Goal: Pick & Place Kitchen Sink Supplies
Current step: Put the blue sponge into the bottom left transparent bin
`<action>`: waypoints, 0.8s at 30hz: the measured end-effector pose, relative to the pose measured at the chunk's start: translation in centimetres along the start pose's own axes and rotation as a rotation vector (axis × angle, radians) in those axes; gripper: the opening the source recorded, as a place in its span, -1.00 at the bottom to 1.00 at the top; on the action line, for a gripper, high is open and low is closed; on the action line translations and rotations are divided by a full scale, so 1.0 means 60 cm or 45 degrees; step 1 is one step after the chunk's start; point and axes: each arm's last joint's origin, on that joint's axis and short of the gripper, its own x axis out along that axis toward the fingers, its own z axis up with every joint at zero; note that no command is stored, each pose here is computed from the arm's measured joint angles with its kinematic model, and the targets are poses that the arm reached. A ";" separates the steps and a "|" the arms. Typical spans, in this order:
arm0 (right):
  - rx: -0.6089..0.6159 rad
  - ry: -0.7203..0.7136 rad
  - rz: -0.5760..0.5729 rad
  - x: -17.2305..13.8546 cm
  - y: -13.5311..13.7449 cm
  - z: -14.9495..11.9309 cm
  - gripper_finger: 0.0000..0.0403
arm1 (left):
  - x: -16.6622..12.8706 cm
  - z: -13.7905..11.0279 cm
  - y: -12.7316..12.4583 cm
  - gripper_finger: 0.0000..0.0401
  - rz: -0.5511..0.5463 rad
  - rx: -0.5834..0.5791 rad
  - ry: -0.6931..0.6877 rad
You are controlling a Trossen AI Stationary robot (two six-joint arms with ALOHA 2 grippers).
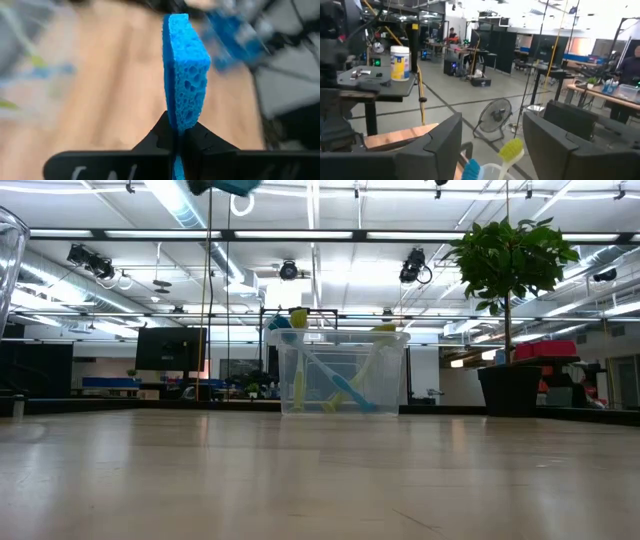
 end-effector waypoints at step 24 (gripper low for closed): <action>0.138 0.041 0.004 0.000 0.001 -0.006 0.04 | 0.001 -0.151 -0.175 -0.94 -0.566 0.170 0.888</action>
